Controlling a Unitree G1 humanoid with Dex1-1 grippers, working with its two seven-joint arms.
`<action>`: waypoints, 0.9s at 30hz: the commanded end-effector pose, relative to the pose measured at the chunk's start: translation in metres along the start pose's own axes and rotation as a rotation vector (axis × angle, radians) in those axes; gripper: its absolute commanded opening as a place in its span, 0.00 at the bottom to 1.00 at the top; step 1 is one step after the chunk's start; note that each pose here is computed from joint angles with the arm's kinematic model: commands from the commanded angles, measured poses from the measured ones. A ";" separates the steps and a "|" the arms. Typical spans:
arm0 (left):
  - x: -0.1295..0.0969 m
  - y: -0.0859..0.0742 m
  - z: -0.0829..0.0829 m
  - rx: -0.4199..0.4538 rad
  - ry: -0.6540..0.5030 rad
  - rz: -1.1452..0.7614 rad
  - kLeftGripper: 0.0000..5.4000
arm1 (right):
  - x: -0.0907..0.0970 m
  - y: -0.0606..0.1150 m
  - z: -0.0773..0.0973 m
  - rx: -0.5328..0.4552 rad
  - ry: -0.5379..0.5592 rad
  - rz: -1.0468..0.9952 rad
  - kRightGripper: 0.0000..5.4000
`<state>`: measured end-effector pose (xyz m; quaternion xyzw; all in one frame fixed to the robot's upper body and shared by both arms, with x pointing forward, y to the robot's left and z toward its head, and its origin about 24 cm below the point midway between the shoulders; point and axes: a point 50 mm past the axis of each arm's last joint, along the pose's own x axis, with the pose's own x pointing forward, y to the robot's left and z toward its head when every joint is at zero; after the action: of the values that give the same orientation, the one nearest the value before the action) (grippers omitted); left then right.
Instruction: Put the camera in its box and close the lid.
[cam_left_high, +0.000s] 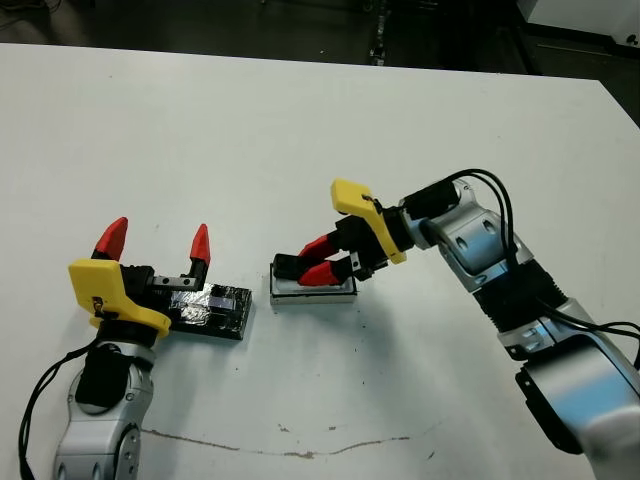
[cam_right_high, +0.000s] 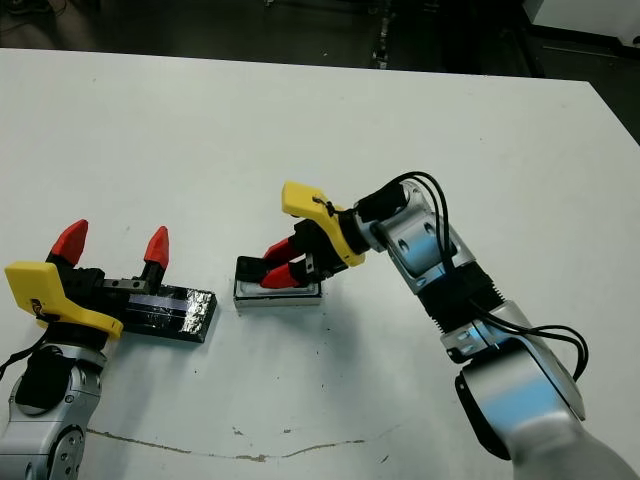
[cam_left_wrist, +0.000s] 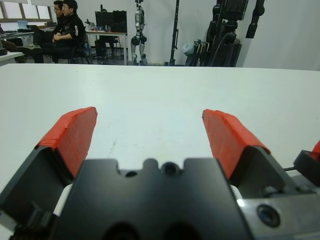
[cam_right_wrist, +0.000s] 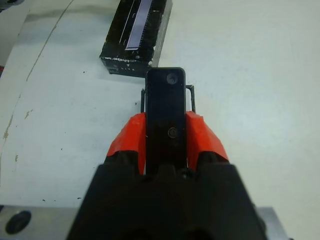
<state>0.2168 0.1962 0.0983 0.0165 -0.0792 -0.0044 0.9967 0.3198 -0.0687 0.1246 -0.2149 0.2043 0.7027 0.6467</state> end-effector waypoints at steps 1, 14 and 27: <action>-0.004 0.001 -0.003 0.002 0.015 0.008 1.00 | -0.001 0.000 -0.007 0.018 0.027 -0.006 0.31; -0.004 0.002 -0.003 -0.007 0.014 0.000 1.00 | -0.002 0.000 -0.015 0.017 0.043 -0.035 0.31; -0.005 0.003 -0.004 0.000 0.017 0.000 1.00 | -0.006 -0.002 -0.016 -0.022 0.057 -0.049 0.31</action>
<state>0.2156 0.1971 0.0972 0.0124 -0.0772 -0.0060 0.9969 0.3208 -0.0722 0.1187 -0.2402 0.1978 0.6935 0.6498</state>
